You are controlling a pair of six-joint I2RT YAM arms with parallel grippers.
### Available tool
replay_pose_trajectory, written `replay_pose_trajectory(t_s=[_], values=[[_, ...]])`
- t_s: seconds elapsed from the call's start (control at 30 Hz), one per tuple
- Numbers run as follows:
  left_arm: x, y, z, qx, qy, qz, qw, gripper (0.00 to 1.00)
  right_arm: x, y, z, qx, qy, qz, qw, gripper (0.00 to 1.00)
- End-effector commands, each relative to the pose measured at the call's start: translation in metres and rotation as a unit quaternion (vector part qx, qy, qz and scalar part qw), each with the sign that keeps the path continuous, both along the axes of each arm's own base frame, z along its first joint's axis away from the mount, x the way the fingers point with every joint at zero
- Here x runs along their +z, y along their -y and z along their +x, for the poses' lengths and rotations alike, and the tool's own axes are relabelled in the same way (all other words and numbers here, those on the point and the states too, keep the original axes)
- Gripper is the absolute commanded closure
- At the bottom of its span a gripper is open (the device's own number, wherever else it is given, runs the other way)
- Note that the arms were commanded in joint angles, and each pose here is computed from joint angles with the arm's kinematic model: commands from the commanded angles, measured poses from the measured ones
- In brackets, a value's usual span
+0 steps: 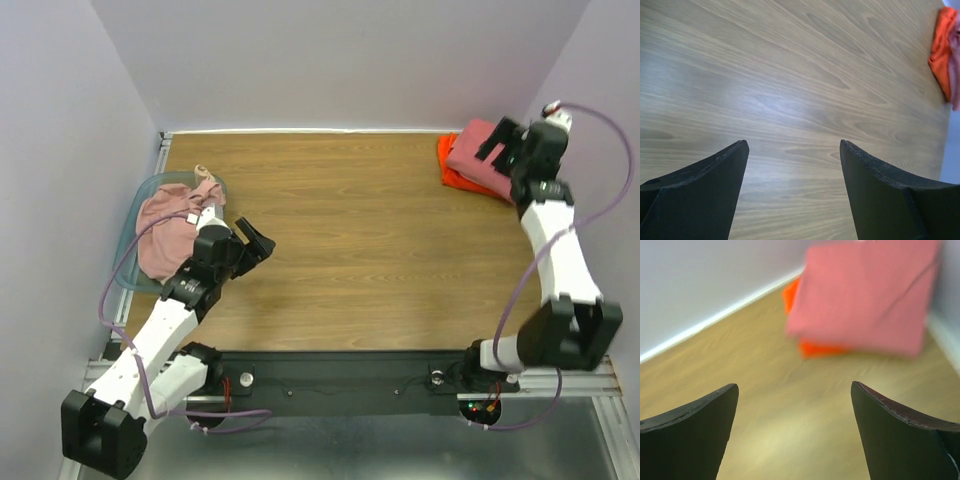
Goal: Fold and stack the t-shirts
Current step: Neatly place the folded tshirt to the corner
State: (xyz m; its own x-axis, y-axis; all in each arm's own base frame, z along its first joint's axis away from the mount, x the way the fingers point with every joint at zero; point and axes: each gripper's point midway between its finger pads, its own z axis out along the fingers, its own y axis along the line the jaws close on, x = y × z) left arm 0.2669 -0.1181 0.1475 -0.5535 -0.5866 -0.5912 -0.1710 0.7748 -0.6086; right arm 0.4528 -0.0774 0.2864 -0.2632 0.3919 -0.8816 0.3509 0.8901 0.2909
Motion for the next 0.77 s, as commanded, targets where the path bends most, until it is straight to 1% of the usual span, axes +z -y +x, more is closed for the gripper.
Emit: replay_pose_trajectory(t_s=[0.0, 0.03, 0.07, 0.1, 0.2, 0.27, 0.33, 0.43, 0.53, 0.73], values=[[0.017, 0.03, -0.008, -0.039, 0.029, -0.047, 0.998, 0.14, -0.063, -0.067, -0.06, 0.053, -0.05, 0.098, 0.993, 0.0], [0.016, 0.037, -0.012, -0.044, 0.027, -0.056, 0.997, 0.14, -0.074, -0.079, -0.074, 0.07, -0.058, 0.113, 0.989, 0.0], [0.017, 0.043, -0.016, -0.053, 0.028, -0.061, 0.996, 0.14, -0.111, -0.085, -0.1, 0.071, -0.092, 0.128, 0.985, 0.0], [0.017, 0.05, -0.02, -0.057, 0.029, -0.059, 0.996, 0.15, -0.103, -0.088, -0.116, 0.075, -0.071, 0.13, 0.986, 0.0], [0.015, 0.058, -0.024, -0.056, 0.03, -0.065, 0.996, 0.14, -0.118, -0.096, -0.156, 0.084, -0.054, 0.142, 0.985, 0.0], [0.007, 0.062, -0.026, -0.06, 0.021, -0.07, 0.996, 0.14, -0.13, -0.095, -0.17, 0.077, -0.05, 0.145, 0.985, 0.0], [0.001, 0.065, -0.028, -0.066, 0.012, -0.072, 0.995, 0.14, -0.117, -0.09, -0.175, 0.058, -0.017, 0.144, 0.988, 0.0], [0.0, 0.065, -0.029, -0.068, 0.012, -0.073, 0.995, 0.14, -0.109, -0.088, -0.182, 0.053, 0.01, 0.14, 0.989, 0.0], [0.004, 0.062, -0.032, -0.064, 0.021, -0.078, 0.995, 0.14, -0.111, -0.092, -0.189, 0.067, 0.019, 0.138, 0.988, 0.0], [0.001, 0.049, -0.033, -0.038, 0.019, -0.065, 0.997, 0.14, -0.112, -0.085, -0.195, 0.053, 0.031, 0.125, 0.99, 0.0]])
